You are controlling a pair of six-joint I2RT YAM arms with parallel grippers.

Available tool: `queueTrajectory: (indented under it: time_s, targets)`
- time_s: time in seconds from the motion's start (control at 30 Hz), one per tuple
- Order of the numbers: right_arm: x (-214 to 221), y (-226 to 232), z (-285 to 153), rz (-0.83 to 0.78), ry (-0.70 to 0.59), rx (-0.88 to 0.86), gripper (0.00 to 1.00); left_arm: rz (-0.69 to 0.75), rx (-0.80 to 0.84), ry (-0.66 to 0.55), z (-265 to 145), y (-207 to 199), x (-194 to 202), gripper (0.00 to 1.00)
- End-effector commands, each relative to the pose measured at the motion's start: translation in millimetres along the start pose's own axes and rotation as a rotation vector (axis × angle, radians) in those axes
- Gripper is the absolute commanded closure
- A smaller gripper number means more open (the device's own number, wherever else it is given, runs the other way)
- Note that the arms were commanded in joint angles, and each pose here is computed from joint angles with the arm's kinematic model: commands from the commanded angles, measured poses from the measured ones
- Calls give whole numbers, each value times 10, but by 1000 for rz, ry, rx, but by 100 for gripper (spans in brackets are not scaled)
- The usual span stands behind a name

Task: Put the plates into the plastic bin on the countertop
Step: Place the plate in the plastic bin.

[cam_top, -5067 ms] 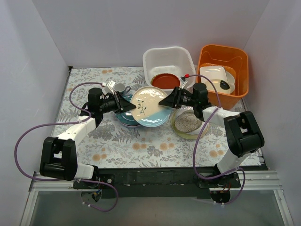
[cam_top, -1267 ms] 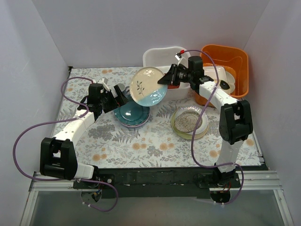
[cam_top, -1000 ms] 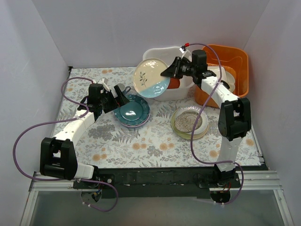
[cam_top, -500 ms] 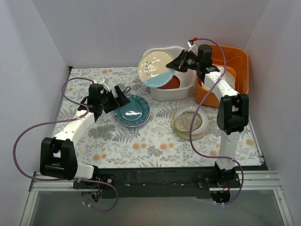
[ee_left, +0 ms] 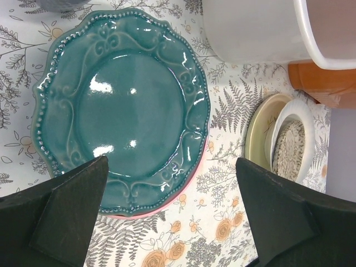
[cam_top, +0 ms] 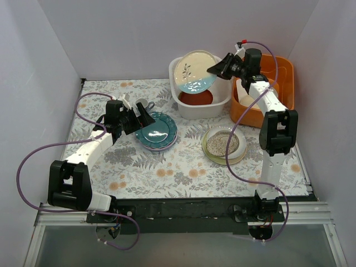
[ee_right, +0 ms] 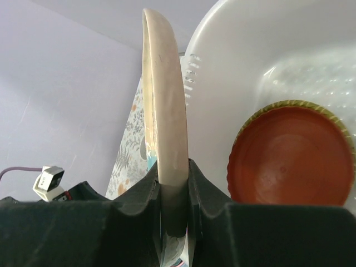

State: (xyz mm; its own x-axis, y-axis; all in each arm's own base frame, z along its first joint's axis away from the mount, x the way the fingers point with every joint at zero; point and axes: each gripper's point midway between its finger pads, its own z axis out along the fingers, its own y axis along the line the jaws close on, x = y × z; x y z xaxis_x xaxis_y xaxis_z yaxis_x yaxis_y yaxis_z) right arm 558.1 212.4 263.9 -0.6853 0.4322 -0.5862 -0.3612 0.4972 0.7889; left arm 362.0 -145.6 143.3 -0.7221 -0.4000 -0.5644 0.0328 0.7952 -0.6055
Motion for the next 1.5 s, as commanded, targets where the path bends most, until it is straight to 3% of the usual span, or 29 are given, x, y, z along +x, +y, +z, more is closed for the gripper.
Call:
queueTrajectory:
  time_s: [0.0,0.7,1.47]
  targets:
    - [-508,475,-153,-96,-124,-113,99,11,25,-6,-8,-53,-4,2]
    - [-292,76,14,-65,-73,-37,99,7,46,-3,-14,-84,14,2]
    - [283,-319,452,-101,47,116,99,5,47,-4,-27,-72,34,2]
